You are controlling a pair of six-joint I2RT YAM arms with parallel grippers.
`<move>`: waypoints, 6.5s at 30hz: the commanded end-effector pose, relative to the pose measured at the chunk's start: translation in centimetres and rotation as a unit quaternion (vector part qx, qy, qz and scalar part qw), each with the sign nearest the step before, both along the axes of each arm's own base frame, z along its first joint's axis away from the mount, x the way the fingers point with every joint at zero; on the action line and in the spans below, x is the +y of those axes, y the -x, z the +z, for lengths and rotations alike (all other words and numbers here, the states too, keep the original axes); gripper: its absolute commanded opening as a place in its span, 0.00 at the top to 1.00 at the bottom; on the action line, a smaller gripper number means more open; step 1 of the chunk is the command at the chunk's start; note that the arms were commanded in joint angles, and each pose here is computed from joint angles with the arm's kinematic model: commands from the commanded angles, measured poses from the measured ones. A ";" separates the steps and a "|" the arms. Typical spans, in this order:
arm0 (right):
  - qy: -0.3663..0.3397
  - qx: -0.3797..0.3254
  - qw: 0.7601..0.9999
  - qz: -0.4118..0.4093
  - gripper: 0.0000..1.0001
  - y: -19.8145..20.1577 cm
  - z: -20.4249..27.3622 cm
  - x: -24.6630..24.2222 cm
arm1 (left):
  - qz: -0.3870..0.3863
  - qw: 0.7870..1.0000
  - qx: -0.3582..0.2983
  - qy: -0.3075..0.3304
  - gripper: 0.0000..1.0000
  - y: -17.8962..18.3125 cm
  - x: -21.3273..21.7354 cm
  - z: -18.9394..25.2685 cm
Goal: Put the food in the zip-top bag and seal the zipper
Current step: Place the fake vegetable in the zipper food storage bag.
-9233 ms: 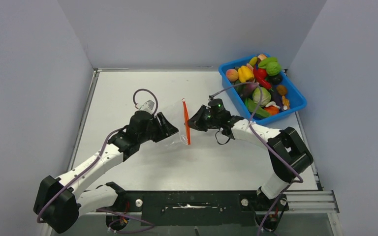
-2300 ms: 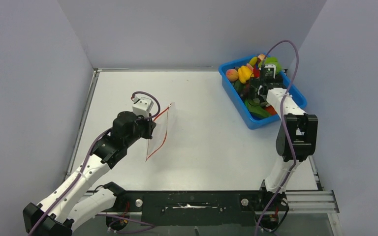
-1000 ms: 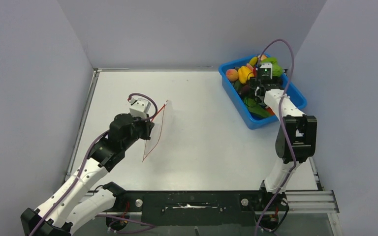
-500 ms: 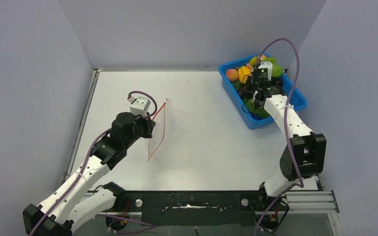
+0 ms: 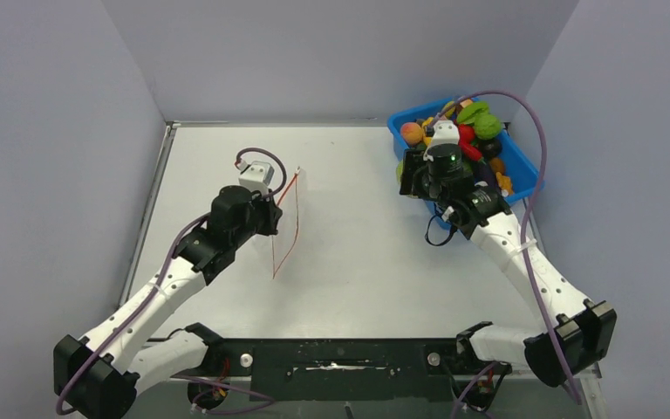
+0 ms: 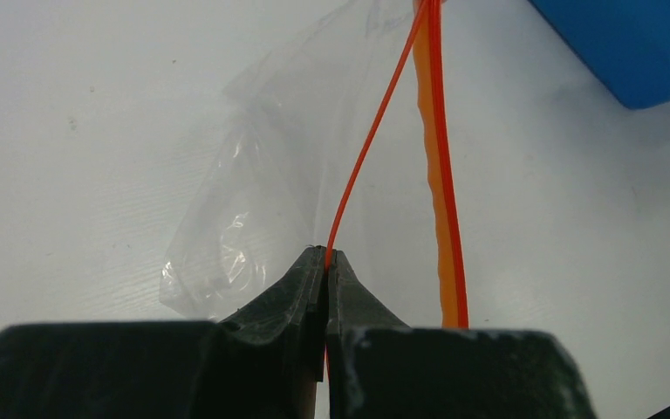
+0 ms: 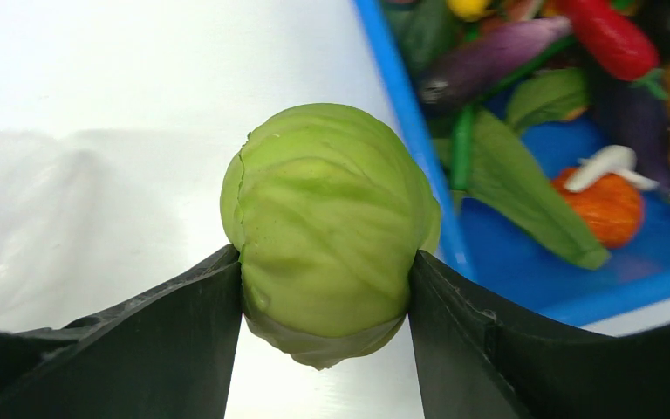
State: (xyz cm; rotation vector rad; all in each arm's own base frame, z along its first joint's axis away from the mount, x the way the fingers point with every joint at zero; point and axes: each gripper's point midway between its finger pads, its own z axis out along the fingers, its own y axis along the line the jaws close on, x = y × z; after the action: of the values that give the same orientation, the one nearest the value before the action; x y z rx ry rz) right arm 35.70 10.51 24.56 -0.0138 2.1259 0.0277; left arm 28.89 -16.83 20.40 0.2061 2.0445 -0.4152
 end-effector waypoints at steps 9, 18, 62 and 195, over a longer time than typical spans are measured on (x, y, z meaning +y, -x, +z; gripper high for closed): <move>-0.282 -0.099 0.926 0.229 0.57 6.6 6.6 13.0 | -0.006 0.997 -0.012 0.081 1.00 -2.9 -3.1 2.1; -0.405 -0.066 0.859 0.307 0.58 9.2 6.5 19.1 | -0.009 0.996 0.008 0.089 1.00 -3.2 -3.7 1.0; -0.396 0.065 0.889 0.220 0.58 7.9 -0.8 23.5 | -0.051 0.993 -0.007 0.104 1.00 -1.7 -4.4 4.8; -0.500 0.056 0.850 0.156 0.20 8.0 4.0 23.2 | -0.124 0.950 0.033 0.285 1.00 -1.5 -6.5 8.4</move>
State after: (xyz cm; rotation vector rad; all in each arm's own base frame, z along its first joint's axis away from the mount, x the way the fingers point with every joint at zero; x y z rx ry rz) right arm 28.08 33.62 23.18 0.2992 2.1317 1.2355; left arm 30.15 -23.66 26.48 0.1236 1.9692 -1.1008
